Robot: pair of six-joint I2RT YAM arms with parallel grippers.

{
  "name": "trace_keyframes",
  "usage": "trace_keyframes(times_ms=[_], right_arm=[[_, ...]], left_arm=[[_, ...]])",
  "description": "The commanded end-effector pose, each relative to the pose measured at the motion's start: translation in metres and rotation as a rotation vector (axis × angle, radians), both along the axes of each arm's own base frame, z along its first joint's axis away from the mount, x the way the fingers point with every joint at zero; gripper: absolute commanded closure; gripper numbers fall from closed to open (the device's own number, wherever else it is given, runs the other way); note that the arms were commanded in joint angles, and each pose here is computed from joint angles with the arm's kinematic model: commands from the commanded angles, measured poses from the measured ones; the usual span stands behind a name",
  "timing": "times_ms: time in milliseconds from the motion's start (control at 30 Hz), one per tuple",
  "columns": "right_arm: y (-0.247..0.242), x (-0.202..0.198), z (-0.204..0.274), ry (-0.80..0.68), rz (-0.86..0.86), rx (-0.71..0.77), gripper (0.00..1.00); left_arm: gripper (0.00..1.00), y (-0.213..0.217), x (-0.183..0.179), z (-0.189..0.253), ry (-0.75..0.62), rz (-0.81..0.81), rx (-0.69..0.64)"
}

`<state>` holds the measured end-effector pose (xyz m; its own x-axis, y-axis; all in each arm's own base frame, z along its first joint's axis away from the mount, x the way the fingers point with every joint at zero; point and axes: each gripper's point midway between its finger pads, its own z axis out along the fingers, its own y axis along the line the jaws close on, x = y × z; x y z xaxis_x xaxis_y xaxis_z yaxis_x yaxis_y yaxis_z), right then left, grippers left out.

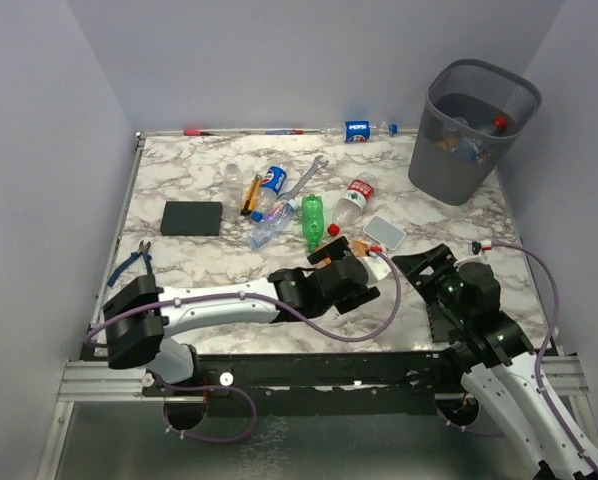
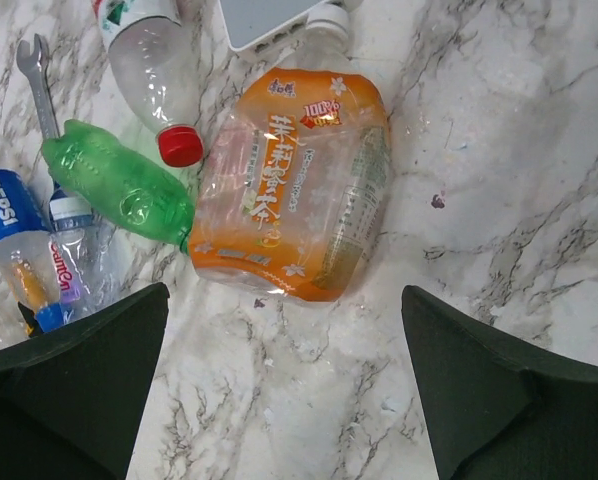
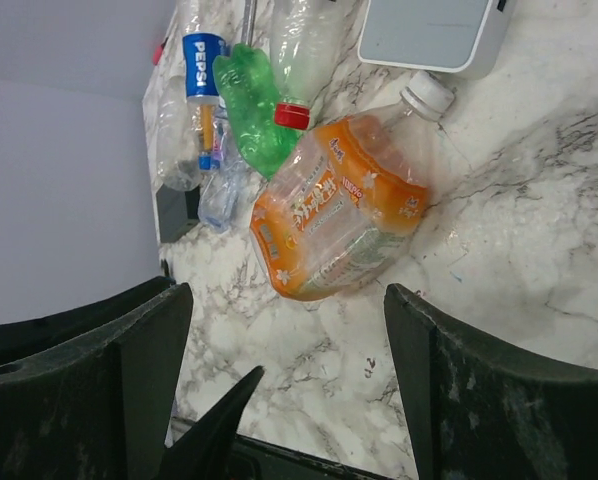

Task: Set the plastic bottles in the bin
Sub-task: Move the plastic bottle to the corner of the board.

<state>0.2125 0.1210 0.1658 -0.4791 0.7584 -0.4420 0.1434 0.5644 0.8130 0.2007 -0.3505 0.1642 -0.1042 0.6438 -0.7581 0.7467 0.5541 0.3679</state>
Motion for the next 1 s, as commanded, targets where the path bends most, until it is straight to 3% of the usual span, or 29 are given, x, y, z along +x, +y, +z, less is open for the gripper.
trace_keyframes(times_ms=[0, 133, 467, 700, 967], right_arm=[[-0.016, -0.008, -0.001, 0.045, -0.092, 0.004, 0.19], [-0.019, -0.013, 0.005, 0.04, -0.104, 0.025, 0.19], [-0.022, -0.02, 0.01, 0.03, -0.099, 0.015, 0.19], [-0.026, -0.024, 0.015, 0.007, -0.104, 0.008, 0.19], [-0.031, -0.026, 0.027, -0.019, -0.117, 0.001, 0.18]], left_arm=[[0.01, -0.001, 0.007, -0.029, -0.032, -0.055, 0.212], [0.06, -0.015, 0.005, -0.058, 0.014, -0.092, 0.268], [0.21, -0.033, 0.027, -0.094, -0.022, -0.044, 0.397], [0.39, -0.028, 0.035, -0.113, -0.046, 0.011, 0.456], [0.66, -0.02, 0.033, -0.108, -0.047, 0.039, 0.402]])
